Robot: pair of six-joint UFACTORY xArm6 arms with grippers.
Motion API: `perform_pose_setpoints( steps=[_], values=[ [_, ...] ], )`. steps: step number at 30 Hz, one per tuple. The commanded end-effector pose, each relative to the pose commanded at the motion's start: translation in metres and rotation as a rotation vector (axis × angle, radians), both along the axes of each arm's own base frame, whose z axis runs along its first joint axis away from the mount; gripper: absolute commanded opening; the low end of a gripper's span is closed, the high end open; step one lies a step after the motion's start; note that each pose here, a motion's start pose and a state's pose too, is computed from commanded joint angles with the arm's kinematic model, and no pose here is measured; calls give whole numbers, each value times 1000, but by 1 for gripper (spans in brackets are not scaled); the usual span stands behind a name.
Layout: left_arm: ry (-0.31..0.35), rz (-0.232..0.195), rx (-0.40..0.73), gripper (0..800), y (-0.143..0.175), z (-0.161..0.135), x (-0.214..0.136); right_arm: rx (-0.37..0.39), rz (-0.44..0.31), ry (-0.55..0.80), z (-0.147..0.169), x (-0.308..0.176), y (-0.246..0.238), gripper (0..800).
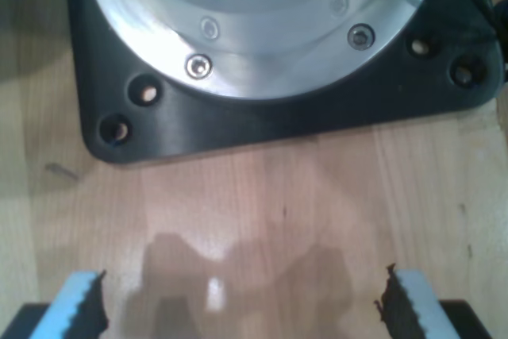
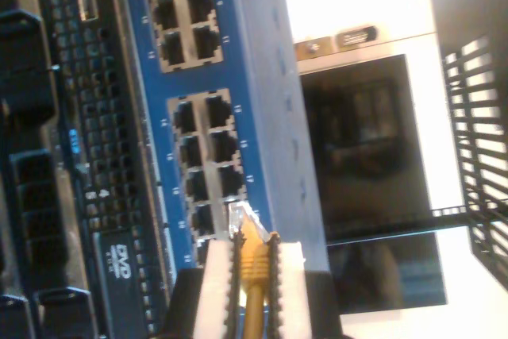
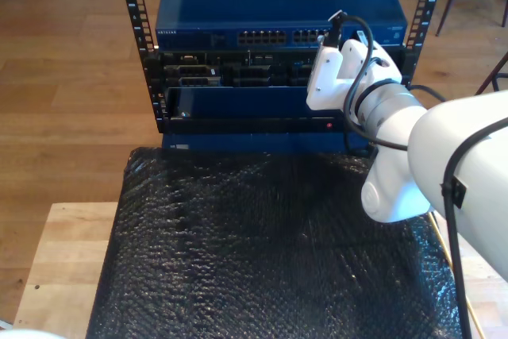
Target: Grab the cable and plug it in
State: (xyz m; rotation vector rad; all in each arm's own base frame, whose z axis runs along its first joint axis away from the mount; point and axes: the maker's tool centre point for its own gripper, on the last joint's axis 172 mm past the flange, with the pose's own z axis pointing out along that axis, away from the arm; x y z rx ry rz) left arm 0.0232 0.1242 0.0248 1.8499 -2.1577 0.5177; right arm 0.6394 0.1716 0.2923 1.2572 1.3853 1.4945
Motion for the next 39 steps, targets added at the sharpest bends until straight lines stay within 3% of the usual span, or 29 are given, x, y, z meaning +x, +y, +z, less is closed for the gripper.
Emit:
perform_pose_setpoints(
  steps=[11,27,39],
  values=[
    [0,0,0,800,0,0,0,-49,-58,-101,-1,6,-8,0],
    [0,0,0,800,0,0,0,-129,-167,-109,-12,3,-18,0],
    [0,0,0,800,0,0,0,-161,-184,-127,-16,9,-17,0]
  ],
)
